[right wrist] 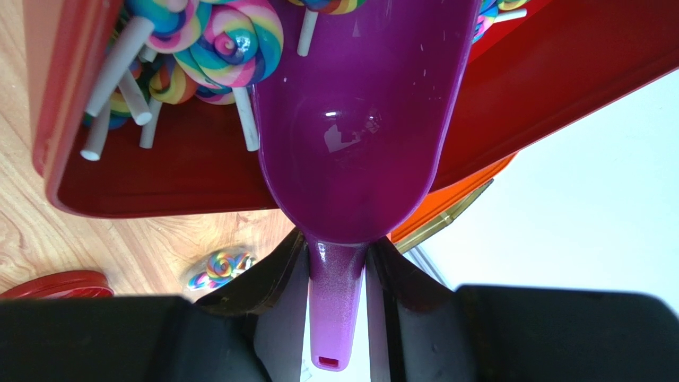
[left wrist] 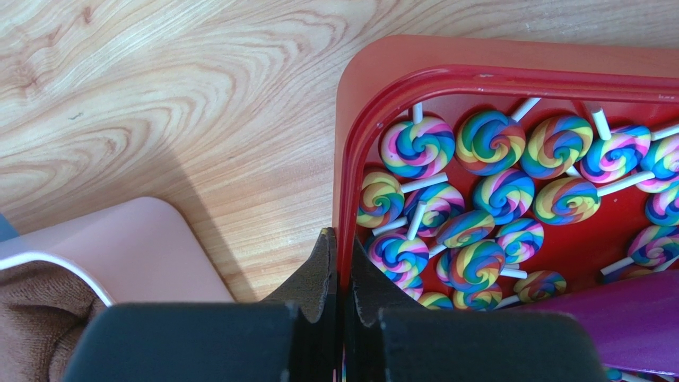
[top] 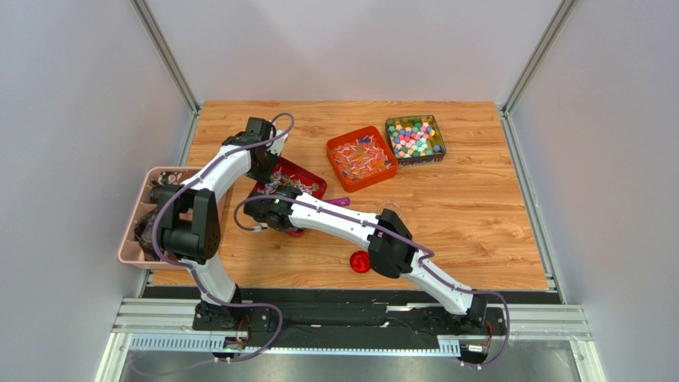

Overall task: Pack the candies
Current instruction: Scoop the fake candies from the storage box.

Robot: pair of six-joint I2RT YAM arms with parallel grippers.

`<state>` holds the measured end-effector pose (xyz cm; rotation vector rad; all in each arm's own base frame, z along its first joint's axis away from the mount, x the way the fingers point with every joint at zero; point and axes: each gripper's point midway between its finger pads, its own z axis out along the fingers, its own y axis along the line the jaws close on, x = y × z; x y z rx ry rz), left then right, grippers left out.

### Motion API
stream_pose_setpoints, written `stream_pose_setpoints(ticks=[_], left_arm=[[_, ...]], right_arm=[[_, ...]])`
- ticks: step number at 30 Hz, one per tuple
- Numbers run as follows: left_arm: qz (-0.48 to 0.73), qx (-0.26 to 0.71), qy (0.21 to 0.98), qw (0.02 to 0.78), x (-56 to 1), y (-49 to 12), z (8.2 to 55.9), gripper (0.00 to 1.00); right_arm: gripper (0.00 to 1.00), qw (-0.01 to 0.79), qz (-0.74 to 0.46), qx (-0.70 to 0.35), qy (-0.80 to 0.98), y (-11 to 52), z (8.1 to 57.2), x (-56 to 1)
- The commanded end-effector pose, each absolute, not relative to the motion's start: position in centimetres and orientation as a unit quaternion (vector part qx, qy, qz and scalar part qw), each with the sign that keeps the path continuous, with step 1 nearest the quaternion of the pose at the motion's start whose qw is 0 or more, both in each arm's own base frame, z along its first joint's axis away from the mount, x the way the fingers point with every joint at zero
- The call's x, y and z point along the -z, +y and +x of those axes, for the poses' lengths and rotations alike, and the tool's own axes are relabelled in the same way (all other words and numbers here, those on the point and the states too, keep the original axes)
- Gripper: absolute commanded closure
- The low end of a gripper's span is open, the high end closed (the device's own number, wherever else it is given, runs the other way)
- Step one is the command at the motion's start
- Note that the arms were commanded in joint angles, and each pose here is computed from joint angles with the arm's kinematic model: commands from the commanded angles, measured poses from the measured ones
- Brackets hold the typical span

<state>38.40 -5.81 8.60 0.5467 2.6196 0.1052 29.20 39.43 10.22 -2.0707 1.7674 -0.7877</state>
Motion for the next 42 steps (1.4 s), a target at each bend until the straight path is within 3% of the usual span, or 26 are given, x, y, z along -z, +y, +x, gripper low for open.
stream_pose_setpoints(ticks=[1,4,23,28,42], left_arm=[[0.154,0.045,0.944,0.289,-11.7,-9.5,39.8,1.00],[0.153,0.049,0.945,0.285,-11.5,-9.7,39.7,1.00],[0.153,0.083,0.945,0.277,-10.9,-10.9,39.5,1.00],[0.155,0.094,0.944,0.274,-10.7,-11.3,39.3,1.00],[0.167,0.131,0.939,0.273,-10.7,-12.5,38.8,1.00]], right_arm=[[1.00,0.180,-0.723,0.226,0.628,42.4,28.5,-8.2],[1.00,0.207,-0.722,0.256,0.609,42.6,29.6,-8.3],[1.00,0.273,-0.677,0.097,0.677,47.0,28.6,-10.2],[1.00,0.327,-0.653,0.112,0.674,48.1,30.1,-11.4],[1.00,0.311,-0.624,0.027,0.716,48.1,29.3,-11.4]])
